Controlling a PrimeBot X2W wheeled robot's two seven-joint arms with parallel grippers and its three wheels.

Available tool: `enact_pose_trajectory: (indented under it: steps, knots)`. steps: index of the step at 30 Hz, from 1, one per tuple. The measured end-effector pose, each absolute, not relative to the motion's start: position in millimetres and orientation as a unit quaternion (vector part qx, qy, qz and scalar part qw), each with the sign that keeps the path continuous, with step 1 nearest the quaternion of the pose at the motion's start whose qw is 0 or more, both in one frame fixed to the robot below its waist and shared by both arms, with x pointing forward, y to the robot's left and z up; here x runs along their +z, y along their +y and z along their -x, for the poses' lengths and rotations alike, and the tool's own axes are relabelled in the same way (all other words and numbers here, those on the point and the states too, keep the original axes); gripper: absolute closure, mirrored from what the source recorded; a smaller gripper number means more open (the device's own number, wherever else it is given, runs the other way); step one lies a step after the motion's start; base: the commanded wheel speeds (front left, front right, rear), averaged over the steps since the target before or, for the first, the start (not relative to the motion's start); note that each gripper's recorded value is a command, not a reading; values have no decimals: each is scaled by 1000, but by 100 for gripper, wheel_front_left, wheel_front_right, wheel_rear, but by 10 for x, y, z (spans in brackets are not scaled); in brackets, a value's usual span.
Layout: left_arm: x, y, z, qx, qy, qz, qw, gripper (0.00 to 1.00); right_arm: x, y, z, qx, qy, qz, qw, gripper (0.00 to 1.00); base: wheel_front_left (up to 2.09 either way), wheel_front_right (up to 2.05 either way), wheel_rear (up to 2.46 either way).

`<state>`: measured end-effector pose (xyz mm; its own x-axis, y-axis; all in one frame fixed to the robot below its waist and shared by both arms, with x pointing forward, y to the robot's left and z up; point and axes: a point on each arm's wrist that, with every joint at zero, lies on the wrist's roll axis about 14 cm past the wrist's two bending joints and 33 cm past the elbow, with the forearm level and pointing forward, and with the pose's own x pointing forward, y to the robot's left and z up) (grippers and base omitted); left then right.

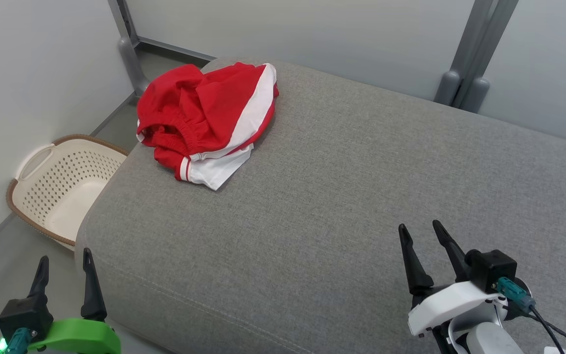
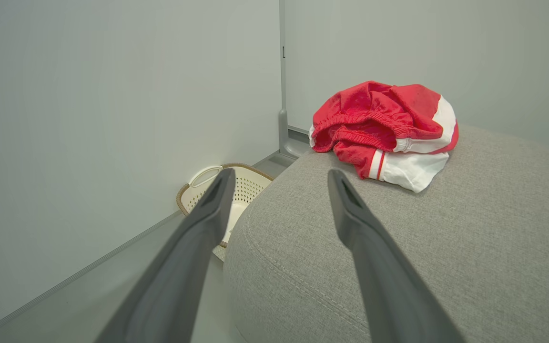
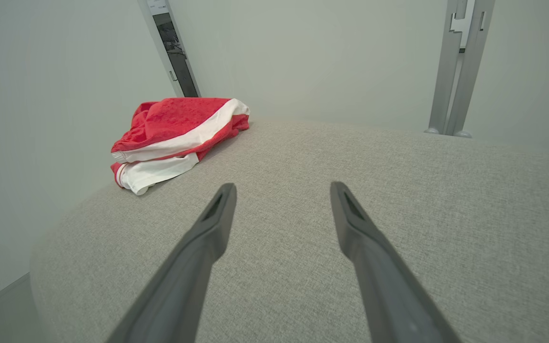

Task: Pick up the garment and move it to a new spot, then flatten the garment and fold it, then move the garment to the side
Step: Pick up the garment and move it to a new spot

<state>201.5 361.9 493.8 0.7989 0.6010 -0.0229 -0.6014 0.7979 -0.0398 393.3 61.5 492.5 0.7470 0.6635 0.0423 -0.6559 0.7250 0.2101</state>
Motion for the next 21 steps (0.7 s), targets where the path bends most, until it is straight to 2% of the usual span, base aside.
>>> enact_pose_trajectory:
  steps: [9,16,21]
  knots:
    - [5019,3639,-2173,301,-8,25,953,0,4944,479,-3986,336,11,-100,936,0,0,0,0]
    - [5540,3784,-2708,261,-71,6,963,0,4927,253,-4102,305,3,-85,948,0,0,0,0]
    - [5869,3854,-3230,228,-103,-8,968,0,4949,-18,-4358,265,-14,-72,961,0,0,0,0]
